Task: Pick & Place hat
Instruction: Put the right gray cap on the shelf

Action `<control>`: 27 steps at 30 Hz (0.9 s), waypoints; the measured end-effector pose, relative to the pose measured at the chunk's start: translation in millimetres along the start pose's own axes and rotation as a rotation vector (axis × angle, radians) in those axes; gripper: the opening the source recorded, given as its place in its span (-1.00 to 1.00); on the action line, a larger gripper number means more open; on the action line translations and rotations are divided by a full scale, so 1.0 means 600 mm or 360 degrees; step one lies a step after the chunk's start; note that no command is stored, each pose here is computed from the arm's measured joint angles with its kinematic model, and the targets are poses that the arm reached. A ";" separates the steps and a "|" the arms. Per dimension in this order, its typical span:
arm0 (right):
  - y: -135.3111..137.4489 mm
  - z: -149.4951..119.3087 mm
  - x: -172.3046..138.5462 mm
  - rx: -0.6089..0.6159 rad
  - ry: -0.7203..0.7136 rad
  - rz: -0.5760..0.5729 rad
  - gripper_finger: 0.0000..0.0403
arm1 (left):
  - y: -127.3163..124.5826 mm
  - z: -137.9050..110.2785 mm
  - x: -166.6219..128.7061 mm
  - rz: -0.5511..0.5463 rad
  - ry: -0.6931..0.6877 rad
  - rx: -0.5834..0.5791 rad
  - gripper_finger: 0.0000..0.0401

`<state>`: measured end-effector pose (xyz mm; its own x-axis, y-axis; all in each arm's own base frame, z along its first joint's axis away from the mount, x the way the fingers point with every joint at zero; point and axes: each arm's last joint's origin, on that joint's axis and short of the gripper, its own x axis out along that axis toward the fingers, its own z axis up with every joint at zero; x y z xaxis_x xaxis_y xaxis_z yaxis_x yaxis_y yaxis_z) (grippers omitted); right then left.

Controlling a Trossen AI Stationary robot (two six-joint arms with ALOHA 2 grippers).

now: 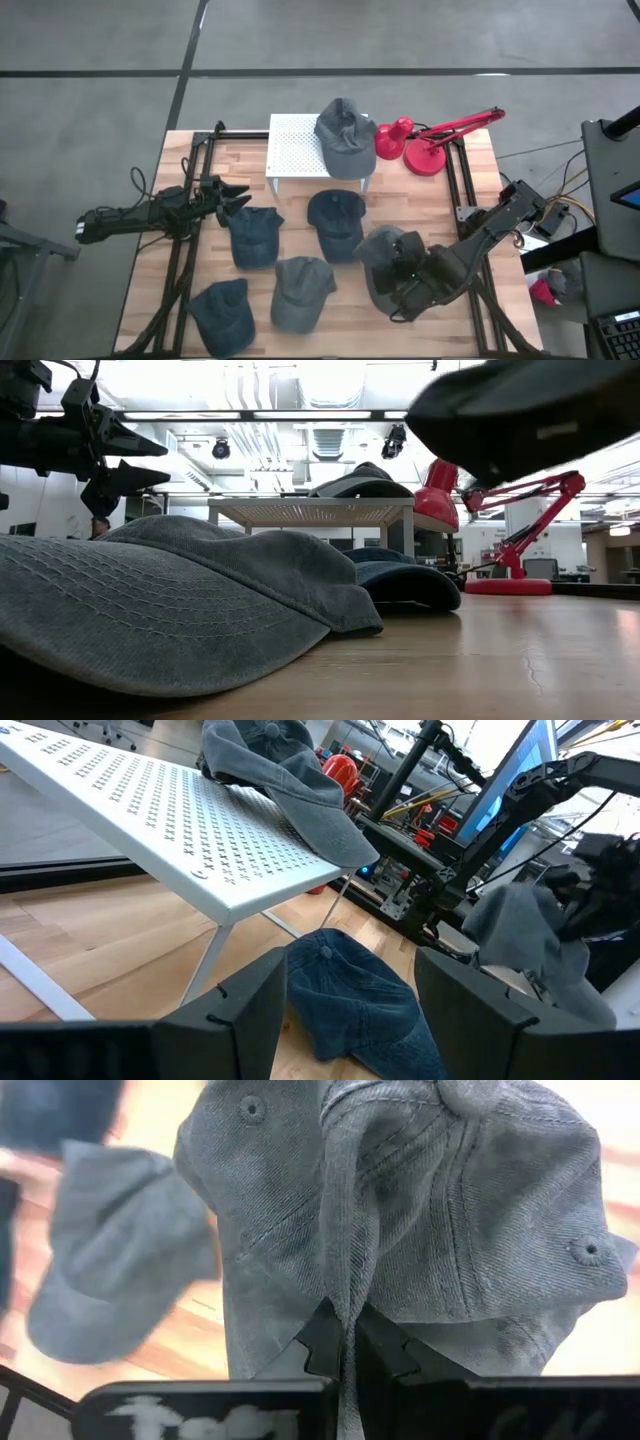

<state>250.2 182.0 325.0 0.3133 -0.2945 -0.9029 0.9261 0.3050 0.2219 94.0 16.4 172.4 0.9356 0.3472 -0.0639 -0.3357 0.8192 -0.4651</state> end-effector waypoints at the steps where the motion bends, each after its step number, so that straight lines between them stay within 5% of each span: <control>1: 0.000 0.003 -0.005 -0.0009 -0.0025 0.0010 -0.96 | 0.000 0.000 0.000 -0.0001 0.0000 0.0001 0.11; 27: 0.037 0.162 -0.067 -0.0282 -0.0521 0.0143 -0.95 | 0.000 0.000 0.000 0.0000 0.0000 0.0000 0.11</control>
<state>279.0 112.5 401.9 0.4688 -0.5243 -0.7109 0.8501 0.4865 0.2018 94.0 16.4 172.4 0.9357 0.3469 -0.0639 -0.3355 0.8193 -0.4650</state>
